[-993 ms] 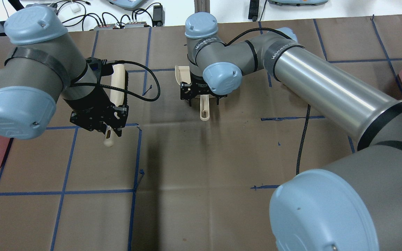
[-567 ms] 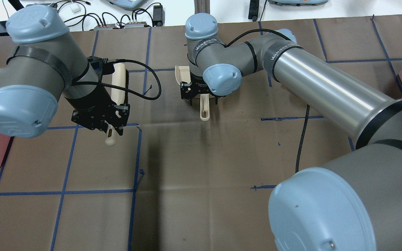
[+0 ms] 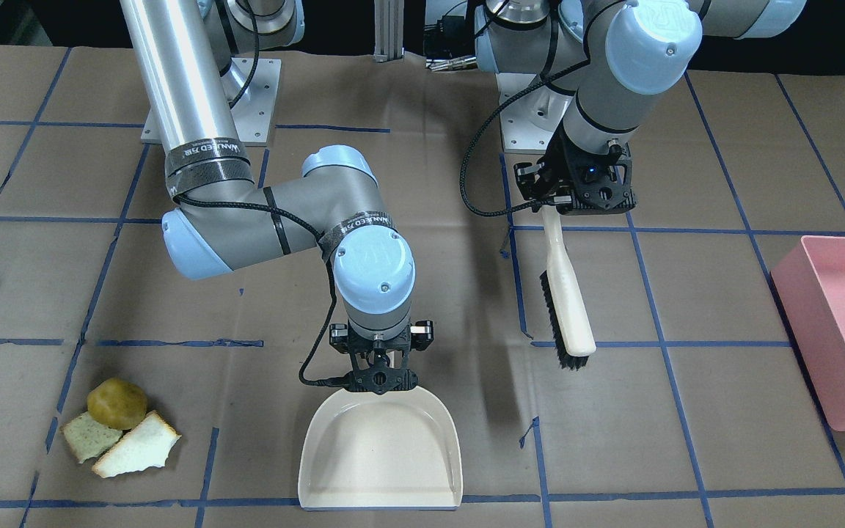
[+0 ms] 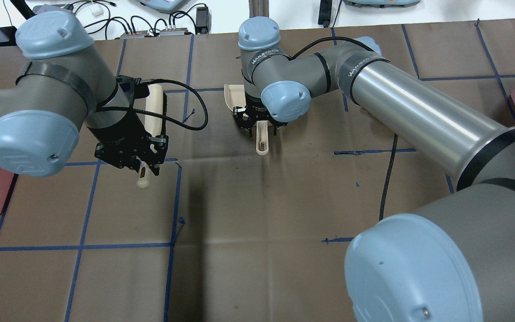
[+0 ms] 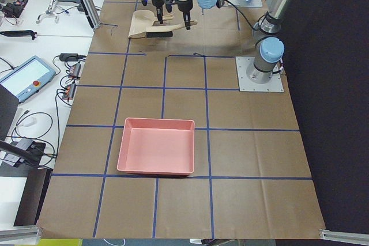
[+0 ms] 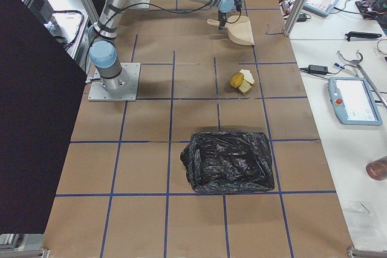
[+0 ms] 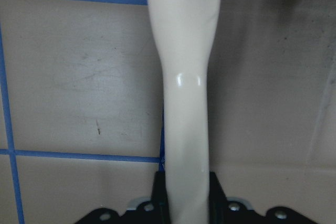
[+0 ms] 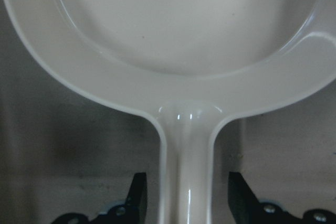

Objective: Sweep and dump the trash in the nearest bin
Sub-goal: 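Close the right gripper on the beige dustpan handle, then carry the dustpan beside the potato with the right gripper while the left lifts the brush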

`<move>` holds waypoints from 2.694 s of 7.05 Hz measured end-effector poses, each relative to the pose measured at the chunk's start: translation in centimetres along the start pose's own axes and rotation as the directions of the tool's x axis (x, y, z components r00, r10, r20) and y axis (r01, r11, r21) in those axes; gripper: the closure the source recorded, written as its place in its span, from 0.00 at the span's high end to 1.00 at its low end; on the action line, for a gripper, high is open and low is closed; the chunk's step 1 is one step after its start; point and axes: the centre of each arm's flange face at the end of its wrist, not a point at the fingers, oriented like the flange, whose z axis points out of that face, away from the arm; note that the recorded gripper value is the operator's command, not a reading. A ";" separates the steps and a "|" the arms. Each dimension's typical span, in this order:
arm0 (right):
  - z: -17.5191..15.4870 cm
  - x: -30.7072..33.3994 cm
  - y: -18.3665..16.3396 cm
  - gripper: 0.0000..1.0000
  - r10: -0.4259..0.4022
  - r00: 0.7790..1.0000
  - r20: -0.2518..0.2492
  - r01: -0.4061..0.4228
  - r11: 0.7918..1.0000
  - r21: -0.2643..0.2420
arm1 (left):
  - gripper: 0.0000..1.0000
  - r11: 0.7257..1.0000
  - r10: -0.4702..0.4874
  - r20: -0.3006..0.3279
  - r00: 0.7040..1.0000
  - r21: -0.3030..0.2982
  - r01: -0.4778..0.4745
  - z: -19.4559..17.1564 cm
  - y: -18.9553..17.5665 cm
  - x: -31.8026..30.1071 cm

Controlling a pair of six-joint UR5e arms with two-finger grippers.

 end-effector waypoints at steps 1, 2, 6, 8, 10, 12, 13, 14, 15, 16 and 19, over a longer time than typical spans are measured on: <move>-0.1 0.1 -0.1 0.28 0.001 1.000 0.001 -0.001 1.000 -0.001 | 0.00 1.000 0.001 0.001 1.000 -0.002 -0.001 0.1 0.0 0.0; -0.1 0.1 -0.1 0.10 0.001 1.000 0.002 -0.001 1.000 -0.001 | 0.00 1.000 -0.004 0.003 1.000 0.000 0.004 0.0 0.1 0.0; -0.9 0.4 -0.3 0.01 0.004 1.000 0.009 -0.004 1.000 0.010 | 0.00 1.000 -0.020 -0.001 1.000 0.012 0.020 0.1 -0.4 0.1; -3.3 0.9 -0.9 0.00 -0.014 1.000 0.021 0.014 0.999 0.040 | 0.00 0.999 -0.019 -0.003 1.000 0.034 0.019 -0.1 -0.8 0.1; -7.2 1.6 -0.5 0.00 -0.056 0.998 0.021 0.054 0.997 0.052 | 0.00 0.999 -0.025 -0.005 1.000 0.045 0.026 -0.5 -0.9 0.2; -10.0 4.9 0.1 0.01 -0.099 0.995 0.010 0.099 0.995 0.005 | 0.00 0.998 -0.039 -0.012 0.999 0.045 0.039 -0.5 -1.0 0.3; -11.4 7.8 0.4 0.01 -0.145 0.989 0.009 0.145 0.989 -0.036 | 0.00 0.998 -0.042 -0.013 0.999 0.044 0.043 -0.4 -1.0 0.5; -12.4 10.9 0.5 0.01 -0.197 0.980 0.014 0.197 0.978 -0.067 | 0.00 0.998 -0.038 -0.010 0.999 0.044 0.038 -0.4 -1.0 0.8; -13.0 13.9 0.8 0.00 -0.250 0.968 0.022 0.251 0.965 -0.082 | 0.00 0.998 -0.034 -0.008 0.999 0.044 0.034 -0.4 -1.0 1.1; -13.5 17.4 1.2 0.01 -0.305 0.952 0.033 0.306 0.948 -0.086 | 0.00 0.998 -0.032 -0.010 0.999 0.044 0.033 -0.4 -1.0 1.2; -14.8 31.1 3.7 0.01 -0.474 0.878 0.063 0.478 0.876 -0.067 | 0.00 0.998 -0.033 -0.015 0.999 0.044 0.033 -0.3 -1.2 1.5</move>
